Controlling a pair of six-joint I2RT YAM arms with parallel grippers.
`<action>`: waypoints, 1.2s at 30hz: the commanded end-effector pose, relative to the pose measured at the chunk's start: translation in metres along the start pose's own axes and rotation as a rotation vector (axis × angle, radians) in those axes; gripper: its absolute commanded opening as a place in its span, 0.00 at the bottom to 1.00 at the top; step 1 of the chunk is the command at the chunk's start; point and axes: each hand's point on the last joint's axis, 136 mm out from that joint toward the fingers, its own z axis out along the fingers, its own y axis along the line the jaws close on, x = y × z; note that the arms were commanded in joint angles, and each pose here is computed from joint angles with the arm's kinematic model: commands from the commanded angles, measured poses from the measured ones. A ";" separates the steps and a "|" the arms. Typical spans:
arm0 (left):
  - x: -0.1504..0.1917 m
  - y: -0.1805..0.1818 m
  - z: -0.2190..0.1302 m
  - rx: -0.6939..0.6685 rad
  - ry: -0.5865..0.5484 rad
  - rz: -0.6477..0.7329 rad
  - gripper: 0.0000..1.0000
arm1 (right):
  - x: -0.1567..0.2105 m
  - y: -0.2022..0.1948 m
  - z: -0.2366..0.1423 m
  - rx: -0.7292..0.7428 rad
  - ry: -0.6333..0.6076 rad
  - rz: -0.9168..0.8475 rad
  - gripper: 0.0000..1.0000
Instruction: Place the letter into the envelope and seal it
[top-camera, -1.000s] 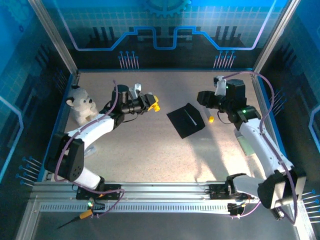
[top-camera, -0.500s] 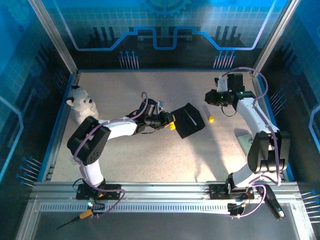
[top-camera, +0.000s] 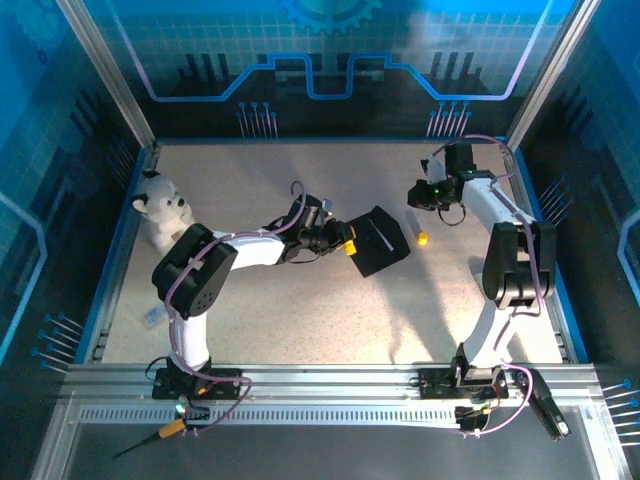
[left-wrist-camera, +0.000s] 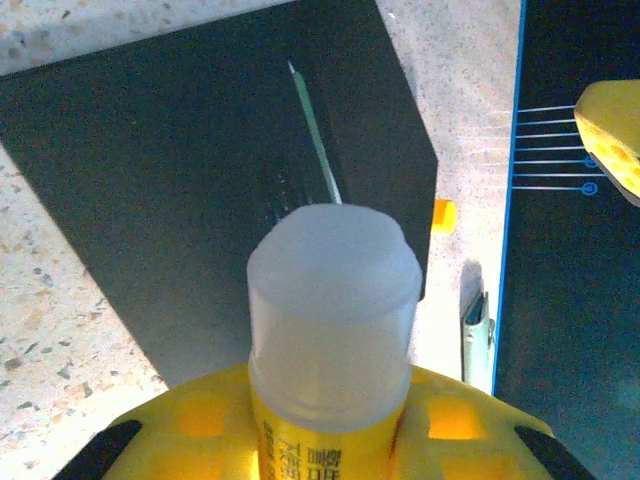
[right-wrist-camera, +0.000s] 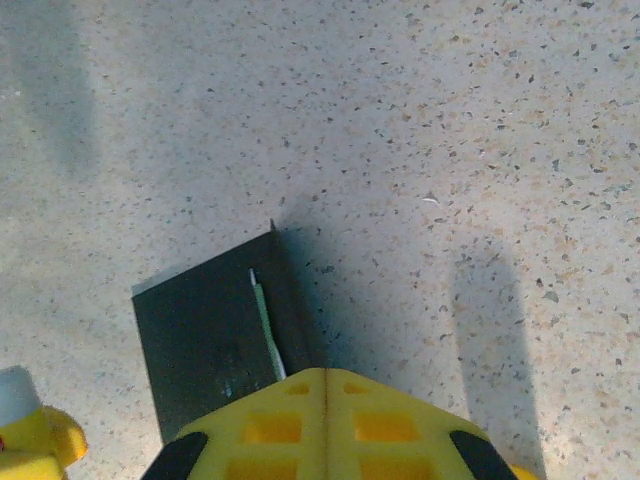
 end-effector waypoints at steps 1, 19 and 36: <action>-0.001 0.006 0.007 -0.035 -0.010 -0.006 0.00 | 0.003 -0.013 0.008 0.017 0.048 -0.015 0.00; 0.002 0.024 0.036 -0.011 0.000 -0.056 0.00 | 0.036 -0.019 0.048 -0.036 0.184 -0.017 0.00; -0.009 0.037 0.040 -0.036 0.032 -0.029 0.00 | 0.065 0.012 0.053 -0.137 0.218 -0.001 0.00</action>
